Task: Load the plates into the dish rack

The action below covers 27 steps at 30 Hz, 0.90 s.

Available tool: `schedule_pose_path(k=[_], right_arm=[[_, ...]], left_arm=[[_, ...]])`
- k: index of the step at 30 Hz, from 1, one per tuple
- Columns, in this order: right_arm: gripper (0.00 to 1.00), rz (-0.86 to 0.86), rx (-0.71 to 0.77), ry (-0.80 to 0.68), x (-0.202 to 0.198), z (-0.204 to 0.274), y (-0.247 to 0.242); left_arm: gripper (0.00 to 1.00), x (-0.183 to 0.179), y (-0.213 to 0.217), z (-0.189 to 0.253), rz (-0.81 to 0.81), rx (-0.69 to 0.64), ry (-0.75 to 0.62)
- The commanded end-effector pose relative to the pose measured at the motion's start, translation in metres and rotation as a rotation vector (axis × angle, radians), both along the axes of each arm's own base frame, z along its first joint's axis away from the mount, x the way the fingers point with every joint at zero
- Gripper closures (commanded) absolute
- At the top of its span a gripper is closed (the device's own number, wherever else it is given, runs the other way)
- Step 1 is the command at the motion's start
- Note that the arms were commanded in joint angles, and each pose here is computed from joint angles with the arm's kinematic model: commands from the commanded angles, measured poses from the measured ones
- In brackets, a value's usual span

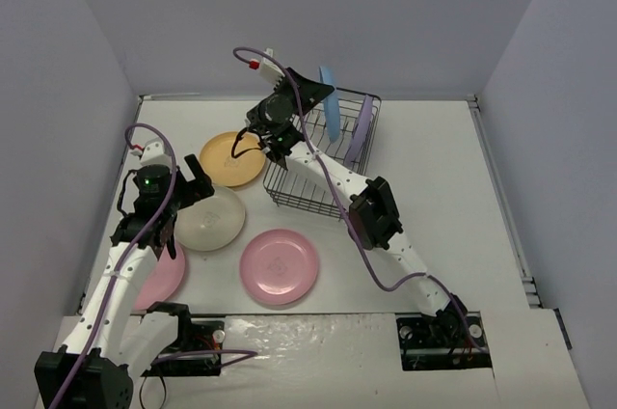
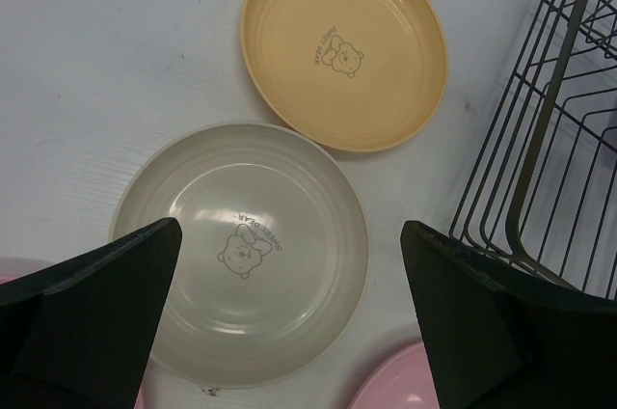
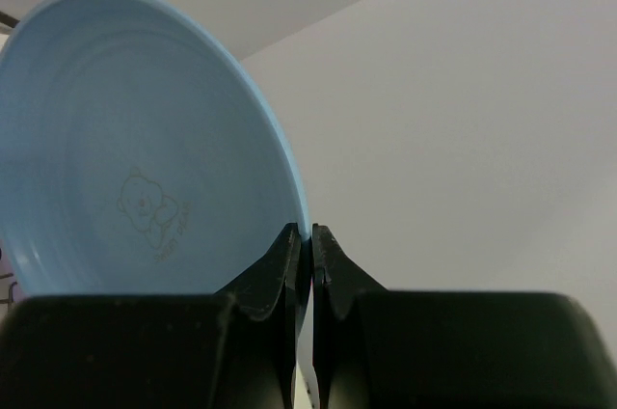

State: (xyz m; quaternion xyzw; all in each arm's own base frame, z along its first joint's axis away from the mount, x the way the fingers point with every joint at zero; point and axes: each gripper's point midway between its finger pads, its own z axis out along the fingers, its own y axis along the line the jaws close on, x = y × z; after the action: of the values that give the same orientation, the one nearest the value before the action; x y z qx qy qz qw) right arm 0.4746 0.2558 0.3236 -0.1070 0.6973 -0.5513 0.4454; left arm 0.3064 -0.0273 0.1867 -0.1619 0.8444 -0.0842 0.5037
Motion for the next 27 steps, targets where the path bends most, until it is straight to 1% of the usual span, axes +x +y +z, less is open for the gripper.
schedule_pose_path(k=[1,6,15,21,27], right_arm=[[1.0,-0.041,-0.006,0.061,-0.011,-0.002,-0.012],[1.0,-0.06,-0.004,0.059,-0.005,-0.001,-0.019],[1.0,-0.128,-0.014,0.072,0.014,-0.015,-0.047],[1.0,-0.146,-0.014,0.071,0.019,-0.012,-0.054],[1.0,-0.165,-0.051,0.108,0.027,-0.026,-0.057]], left_arm=[[0.03,0.011,0.0,0.025,-0.001,-0.007,-0.09],[0.03,0.011,-0.001,0.025,-0.009,-0.012,-0.096],[0.03,0.015,-0.002,0.02,-0.012,-0.009,-0.083],[0.03,0.018,-0.002,0.018,-0.012,-0.009,-0.081],[0.03,0.018,-0.007,0.016,-0.038,-0.019,-0.076]])
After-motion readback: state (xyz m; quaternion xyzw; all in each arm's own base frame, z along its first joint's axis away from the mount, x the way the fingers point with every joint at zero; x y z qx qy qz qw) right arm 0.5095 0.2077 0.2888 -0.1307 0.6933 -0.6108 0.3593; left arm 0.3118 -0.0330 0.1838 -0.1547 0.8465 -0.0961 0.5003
